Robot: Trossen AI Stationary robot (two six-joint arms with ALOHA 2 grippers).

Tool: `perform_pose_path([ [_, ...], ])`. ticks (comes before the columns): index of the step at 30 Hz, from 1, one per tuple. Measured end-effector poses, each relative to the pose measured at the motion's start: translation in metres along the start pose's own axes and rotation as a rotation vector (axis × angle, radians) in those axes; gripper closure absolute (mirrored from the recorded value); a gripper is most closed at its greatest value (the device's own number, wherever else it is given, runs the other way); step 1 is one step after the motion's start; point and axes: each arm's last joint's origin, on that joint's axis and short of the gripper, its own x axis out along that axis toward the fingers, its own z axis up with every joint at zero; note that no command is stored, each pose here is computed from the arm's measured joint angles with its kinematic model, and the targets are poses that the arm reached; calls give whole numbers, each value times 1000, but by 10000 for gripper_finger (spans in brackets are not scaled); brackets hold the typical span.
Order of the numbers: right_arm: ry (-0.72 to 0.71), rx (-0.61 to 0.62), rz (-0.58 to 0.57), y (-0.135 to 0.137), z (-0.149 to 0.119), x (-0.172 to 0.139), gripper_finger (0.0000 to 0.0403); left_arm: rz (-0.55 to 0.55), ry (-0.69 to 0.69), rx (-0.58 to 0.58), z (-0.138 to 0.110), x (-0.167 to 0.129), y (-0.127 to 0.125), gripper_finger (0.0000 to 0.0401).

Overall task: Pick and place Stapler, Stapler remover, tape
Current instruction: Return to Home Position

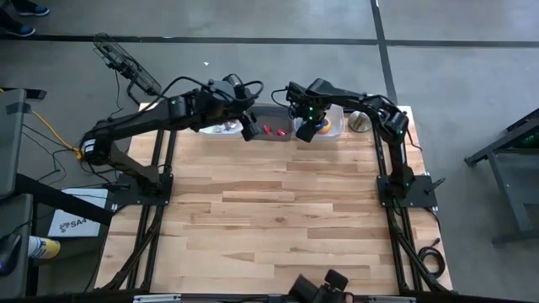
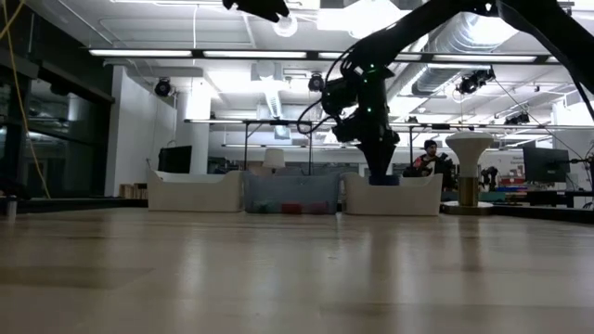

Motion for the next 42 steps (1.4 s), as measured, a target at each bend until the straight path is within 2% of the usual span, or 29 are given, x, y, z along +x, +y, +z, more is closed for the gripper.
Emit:
perform_pose_path([
  [9, -44, 80, -46, 3, -11, -27, 172, -52, 14, 49, -2, -12, 3, 192],
  [15, -93, 127, -44, 2, -30, -59, 170, -101, 37, 63, -5, -18, 4, 192],
  [26, -396, 328, -48, 10, -86, -147, 171, -108, 40, 90, -7, -45, 14, 192],
  [30, -534, 350, -32, 25, -113, -179, 169, -124, 55, 98, -11, -61, 19, 192],
  [35, -682, 255, -3, 57, -136, -205, 171, -129, 82, 103, -17, -82, 27, 192],
  [42, -759, 173, -77, 110, -147, -210, 171, -187, 55, 37, -36, -107, 32, 192],
])
